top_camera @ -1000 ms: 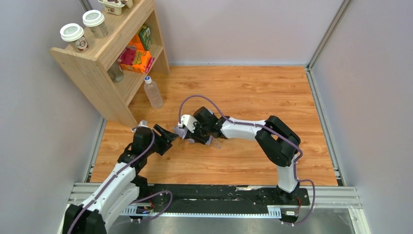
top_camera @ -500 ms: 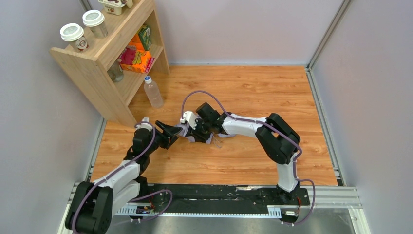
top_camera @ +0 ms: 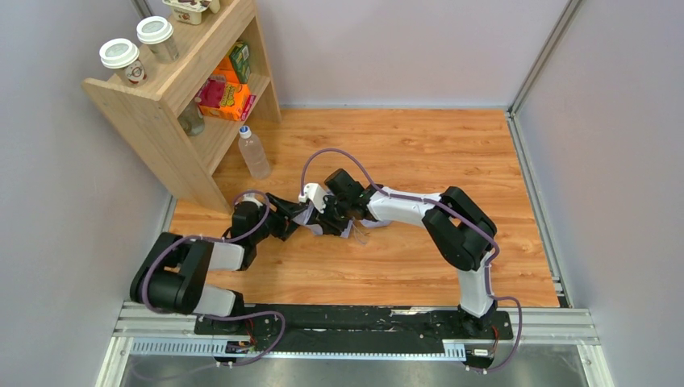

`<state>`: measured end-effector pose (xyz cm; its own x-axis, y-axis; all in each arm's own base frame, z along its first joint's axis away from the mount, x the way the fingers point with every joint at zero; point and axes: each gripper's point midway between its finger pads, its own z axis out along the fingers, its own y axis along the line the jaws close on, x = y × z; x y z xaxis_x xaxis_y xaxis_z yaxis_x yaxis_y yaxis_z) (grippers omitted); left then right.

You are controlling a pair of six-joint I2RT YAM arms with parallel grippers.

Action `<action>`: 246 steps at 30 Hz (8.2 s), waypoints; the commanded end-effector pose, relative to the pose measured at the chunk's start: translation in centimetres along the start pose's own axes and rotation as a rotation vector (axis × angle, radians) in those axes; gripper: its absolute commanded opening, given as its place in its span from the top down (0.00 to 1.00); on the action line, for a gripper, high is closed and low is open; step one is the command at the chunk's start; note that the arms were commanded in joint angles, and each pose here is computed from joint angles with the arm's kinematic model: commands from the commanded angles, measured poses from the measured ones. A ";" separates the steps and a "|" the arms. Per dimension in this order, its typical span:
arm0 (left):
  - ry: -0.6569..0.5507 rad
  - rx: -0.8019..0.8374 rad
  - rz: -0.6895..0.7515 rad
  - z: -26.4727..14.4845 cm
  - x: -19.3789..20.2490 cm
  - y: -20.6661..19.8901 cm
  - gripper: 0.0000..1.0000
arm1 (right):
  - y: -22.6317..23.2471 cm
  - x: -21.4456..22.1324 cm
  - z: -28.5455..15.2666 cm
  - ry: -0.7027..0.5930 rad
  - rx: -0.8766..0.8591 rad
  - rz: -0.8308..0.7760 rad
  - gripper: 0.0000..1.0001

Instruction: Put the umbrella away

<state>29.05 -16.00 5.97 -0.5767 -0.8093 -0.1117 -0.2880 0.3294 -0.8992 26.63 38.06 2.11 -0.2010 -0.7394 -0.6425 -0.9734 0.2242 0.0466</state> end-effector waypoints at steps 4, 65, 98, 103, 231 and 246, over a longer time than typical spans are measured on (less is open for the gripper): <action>0.035 -0.022 0.018 2.9 1.2 1.5 0.23 | 7.3 10.9 1.0 0.349 -0.248 0.198 1.00; 0.061 -0.257 0.062 0.6 4.5 8.0 1.00 | -7.8 7.9 -11.3 -0.012 0.794 0.593 0.19; 0.131 -0.125 0.012 -0.5 5.8 4.6 1.00 | -6.0 10.8 -12.1 -0.108 1.124 0.678 0.89; 0.145 0.086 0.012 -1.1 6.0 0.3 1.00 | -9.9 7.3 -13.5 -0.287 1.172 0.592 1.00; 0.122 -0.458 0.012 -3.2 5.4 8.5 1.00 | 1.4 -5.8 -3.6 -0.151 0.780 -0.257 0.05; 0.098 -0.517 -0.003 -3.9 4.9 8.2 1.00 | 2.9 7.2 2.4 0.160 0.521 0.017 1.00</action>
<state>25.42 -17.35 3.66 -0.6045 -0.7930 -0.0760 -0.4992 0.4514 -0.7396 23.69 40.56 3.05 -0.0175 -0.7524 -0.6584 -0.7326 0.4578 -0.5037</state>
